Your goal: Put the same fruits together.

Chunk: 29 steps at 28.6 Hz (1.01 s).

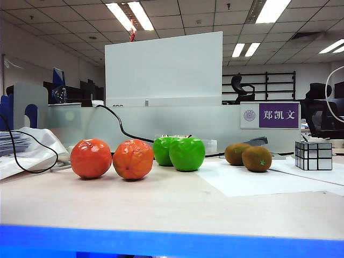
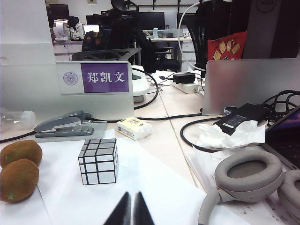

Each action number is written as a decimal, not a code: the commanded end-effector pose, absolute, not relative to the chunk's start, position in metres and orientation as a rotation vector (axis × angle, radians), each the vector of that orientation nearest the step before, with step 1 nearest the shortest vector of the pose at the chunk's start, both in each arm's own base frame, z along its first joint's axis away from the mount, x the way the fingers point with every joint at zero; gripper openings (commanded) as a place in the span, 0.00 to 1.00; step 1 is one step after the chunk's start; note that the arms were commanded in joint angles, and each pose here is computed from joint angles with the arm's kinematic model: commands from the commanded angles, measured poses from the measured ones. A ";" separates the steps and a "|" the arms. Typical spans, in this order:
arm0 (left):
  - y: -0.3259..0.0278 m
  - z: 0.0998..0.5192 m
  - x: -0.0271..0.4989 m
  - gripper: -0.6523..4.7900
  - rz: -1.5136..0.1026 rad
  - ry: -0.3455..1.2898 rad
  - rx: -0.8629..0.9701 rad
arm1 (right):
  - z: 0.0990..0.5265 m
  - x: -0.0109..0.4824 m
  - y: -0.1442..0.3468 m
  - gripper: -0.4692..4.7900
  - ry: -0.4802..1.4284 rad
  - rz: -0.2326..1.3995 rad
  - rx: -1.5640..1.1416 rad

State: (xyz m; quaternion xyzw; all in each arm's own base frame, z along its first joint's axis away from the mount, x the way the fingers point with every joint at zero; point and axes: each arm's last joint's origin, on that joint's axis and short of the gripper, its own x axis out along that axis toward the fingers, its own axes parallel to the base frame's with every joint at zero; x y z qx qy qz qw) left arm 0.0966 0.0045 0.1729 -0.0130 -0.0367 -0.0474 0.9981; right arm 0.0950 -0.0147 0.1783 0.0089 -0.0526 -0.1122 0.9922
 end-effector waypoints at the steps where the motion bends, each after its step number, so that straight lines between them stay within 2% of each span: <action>1: 0.005 0.177 0.096 0.11 -0.082 -0.113 0.089 | 0.179 0.095 -0.015 0.13 -0.106 -0.222 0.027; 5: 0.006 0.169 0.097 0.11 -0.048 -0.037 0.095 | 0.172 0.096 -0.012 0.13 -0.026 -0.146 0.010; 9: 0.009 0.168 0.097 0.11 0.047 -0.015 0.095 | 0.171 0.096 -0.012 0.13 -0.015 -0.145 0.005; 18: 0.009 0.167 0.097 0.11 0.045 -0.014 0.091 | 0.162 0.097 -0.012 0.13 0.027 -0.145 0.007; 29: 0.009 0.167 0.097 0.11 0.067 -0.015 0.068 | 0.168 0.097 -0.012 0.13 -0.033 -0.141 0.005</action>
